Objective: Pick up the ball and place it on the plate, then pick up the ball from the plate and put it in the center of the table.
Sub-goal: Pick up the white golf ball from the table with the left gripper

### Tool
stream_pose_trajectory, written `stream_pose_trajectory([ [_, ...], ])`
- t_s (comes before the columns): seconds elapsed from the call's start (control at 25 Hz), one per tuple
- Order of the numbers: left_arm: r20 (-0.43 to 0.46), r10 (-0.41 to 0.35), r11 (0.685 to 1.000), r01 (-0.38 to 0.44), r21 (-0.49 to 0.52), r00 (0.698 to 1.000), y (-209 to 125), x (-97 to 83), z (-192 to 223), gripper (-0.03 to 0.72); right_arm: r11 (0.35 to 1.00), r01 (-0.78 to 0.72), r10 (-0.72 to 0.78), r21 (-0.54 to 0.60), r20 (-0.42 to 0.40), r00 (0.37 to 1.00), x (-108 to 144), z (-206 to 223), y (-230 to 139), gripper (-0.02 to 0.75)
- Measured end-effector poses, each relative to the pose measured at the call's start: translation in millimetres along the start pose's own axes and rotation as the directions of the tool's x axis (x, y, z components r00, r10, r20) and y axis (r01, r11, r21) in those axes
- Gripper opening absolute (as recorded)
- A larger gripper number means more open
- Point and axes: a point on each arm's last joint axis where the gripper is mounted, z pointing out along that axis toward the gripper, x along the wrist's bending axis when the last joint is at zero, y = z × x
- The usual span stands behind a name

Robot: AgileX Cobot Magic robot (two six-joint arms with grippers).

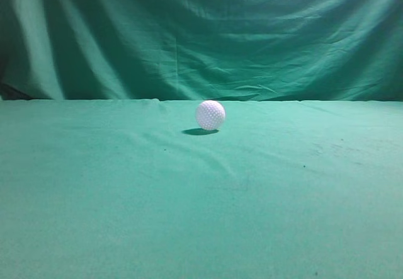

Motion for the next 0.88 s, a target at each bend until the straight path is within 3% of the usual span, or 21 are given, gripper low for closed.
stream_pose_trajectory([
  [0.88, 0.0, 0.0, 1.0, 0.0, 0.0, 1.0, 0.0, 0.0, 0.0, 0.0, 1.0, 0.0, 0.0, 0.0, 0.0, 1.0, 0.0, 0.0, 0.0, 0.0],
])
